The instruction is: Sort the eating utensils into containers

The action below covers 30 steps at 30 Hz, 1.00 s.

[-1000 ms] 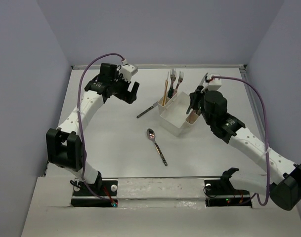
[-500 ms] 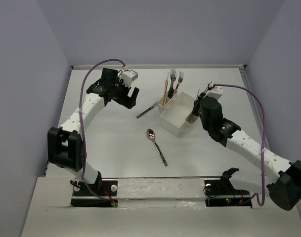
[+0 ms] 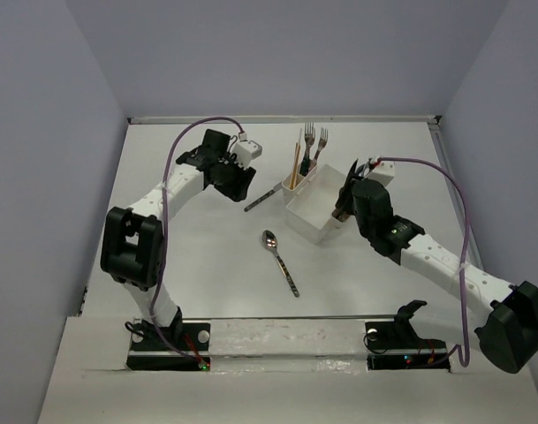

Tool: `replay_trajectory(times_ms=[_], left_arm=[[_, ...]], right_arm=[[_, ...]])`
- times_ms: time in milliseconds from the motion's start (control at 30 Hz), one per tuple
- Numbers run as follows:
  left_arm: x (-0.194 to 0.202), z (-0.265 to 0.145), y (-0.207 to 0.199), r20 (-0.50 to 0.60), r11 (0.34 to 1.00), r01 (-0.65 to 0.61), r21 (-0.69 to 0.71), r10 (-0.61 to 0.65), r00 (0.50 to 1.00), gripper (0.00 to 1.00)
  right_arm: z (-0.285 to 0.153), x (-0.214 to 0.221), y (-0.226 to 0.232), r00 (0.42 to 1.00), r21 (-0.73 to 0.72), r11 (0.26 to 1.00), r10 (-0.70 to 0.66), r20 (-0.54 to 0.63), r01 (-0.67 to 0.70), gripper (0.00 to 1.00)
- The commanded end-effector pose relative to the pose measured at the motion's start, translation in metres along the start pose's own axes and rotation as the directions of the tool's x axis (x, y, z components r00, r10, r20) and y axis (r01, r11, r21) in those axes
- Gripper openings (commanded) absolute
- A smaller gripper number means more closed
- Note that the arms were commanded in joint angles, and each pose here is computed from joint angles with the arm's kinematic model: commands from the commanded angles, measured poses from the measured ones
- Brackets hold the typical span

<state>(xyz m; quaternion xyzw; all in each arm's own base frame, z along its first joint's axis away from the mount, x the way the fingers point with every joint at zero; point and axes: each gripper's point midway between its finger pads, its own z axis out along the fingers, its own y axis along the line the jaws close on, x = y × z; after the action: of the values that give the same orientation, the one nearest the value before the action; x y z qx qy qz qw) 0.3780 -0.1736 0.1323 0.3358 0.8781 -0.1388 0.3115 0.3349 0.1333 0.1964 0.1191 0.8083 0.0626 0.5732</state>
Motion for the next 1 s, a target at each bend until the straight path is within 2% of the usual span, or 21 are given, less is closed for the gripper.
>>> replay_trajectory(times_ms=[0,33,133,200,500,700,800,967], left_arm=[[0.002,0.020,-0.008,-0.040,0.999,-0.039,0.034,0.041,0.998,0.56],[0.000,0.029,-0.011,-0.039,0.997,-0.063,0.049,0.065,0.997,0.59],[0.000,0.047,-0.019,-0.054,0.991,-0.117,0.062,0.121,0.991,0.70],[0.007,0.062,-0.018,-0.091,0.988,-0.145,0.057,0.150,0.984,0.72],[0.029,0.106,-0.001,-0.213,0.985,-0.175,0.006,0.172,0.962,0.74],[0.046,0.117,-0.004,-0.267,0.980,-0.193,0.047,0.199,0.943,0.72],[0.056,0.123,-0.005,-0.294,0.980,-0.187,0.066,0.198,0.935,0.60],[0.063,0.120,-0.019,-0.313,0.979,-0.135,0.151,0.177,0.933,0.26]], right_arm=[[-0.004,-0.021,0.007,0.997,-0.032,0.998,0.054,0.049,-0.053,0.60],[-0.008,-0.025,0.007,0.997,-0.032,0.998,0.057,0.053,-0.055,0.63],[-0.016,-0.034,0.005,0.997,-0.039,0.998,0.057,0.061,-0.054,0.64],[-0.024,-0.045,0.004,0.995,-0.044,0.998,0.056,0.078,-0.052,0.64],[-0.055,-0.100,0.003,0.982,-0.078,0.996,0.050,0.182,-0.037,0.64],[-0.060,-0.110,-0.004,0.977,-0.048,0.999,0.030,0.211,-0.021,0.64],[-0.060,-0.107,-0.005,0.978,-0.047,0.999,0.028,0.206,-0.019,0.64],[-0.061,-0.109,-0.010,0.977,-0.029,0.999,0.020,0.214,-0.014,0.64]])
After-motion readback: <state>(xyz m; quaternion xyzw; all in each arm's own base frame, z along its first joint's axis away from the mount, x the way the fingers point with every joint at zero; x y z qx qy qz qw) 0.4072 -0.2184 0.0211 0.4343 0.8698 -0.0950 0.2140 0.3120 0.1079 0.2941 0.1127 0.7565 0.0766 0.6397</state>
